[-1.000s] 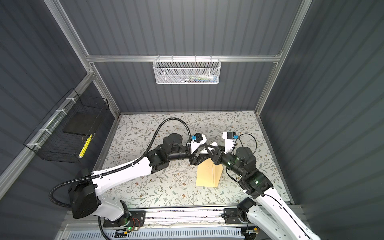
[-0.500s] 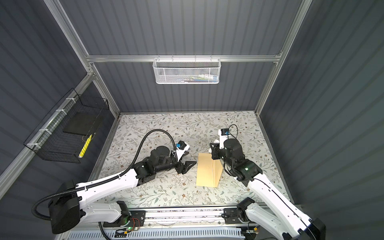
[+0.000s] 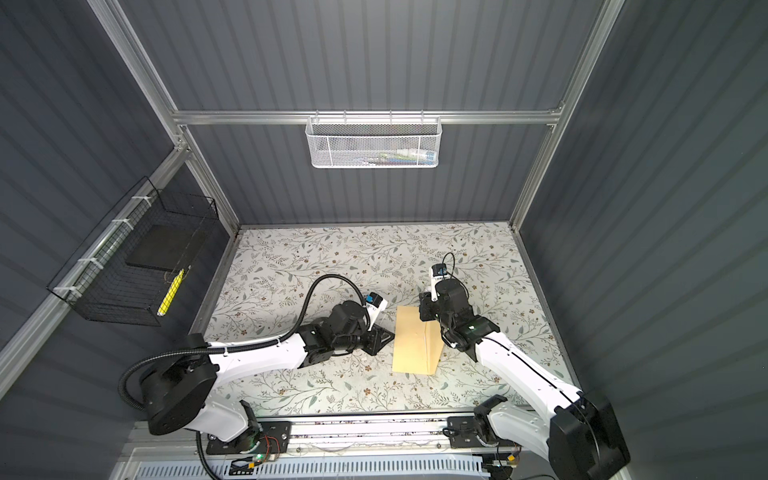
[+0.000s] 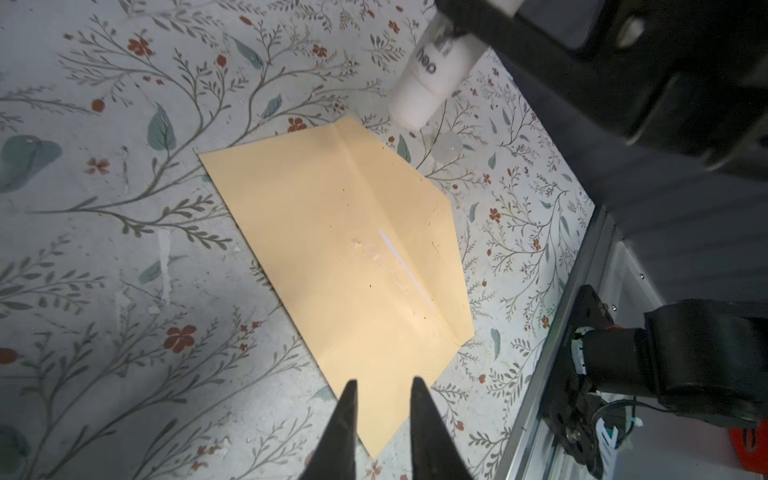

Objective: Place the letter into the envelope and seal it

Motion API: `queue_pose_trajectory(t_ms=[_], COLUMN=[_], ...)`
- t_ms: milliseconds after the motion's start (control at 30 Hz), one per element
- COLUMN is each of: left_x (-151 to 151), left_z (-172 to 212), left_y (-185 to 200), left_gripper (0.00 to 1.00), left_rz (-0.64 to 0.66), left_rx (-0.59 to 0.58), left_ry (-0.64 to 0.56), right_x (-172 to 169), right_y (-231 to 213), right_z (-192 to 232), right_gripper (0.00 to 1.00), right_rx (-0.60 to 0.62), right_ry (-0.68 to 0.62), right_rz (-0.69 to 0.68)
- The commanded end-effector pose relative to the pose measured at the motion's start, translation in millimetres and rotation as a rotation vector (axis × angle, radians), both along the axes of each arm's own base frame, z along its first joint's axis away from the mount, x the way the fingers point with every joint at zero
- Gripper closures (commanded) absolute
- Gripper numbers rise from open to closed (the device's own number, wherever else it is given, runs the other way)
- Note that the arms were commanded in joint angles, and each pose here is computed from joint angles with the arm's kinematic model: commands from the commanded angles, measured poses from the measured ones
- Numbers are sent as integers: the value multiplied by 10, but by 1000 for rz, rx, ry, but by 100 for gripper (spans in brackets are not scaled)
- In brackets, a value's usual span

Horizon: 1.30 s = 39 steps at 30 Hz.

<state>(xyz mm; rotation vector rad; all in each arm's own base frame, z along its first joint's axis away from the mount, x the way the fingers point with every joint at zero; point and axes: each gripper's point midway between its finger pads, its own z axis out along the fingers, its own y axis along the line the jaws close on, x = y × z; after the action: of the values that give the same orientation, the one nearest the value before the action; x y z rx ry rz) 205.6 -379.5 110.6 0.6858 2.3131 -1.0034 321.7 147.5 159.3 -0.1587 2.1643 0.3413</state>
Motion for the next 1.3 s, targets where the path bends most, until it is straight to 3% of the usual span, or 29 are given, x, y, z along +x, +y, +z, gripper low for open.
queue_pose_trajectory(t_ms=[0,300,1267], left_x=[0,-71,-93], left_z=[-34,-333,-1018], left_y=[-127,-331,-73], left_gripper=[81,87,100], left_rz=[20,13,147], left_rx=[-8,54,204], left_ry=[59,126,242], right_x=[62,40,305], right_y=[40,-43,-158], right_z=[-26,-400,-829], right_gripper=[100,100,100], right_rx=[11,-21,-74], right_ry=[-8,70,42], right_rz=[13,-34,-147])
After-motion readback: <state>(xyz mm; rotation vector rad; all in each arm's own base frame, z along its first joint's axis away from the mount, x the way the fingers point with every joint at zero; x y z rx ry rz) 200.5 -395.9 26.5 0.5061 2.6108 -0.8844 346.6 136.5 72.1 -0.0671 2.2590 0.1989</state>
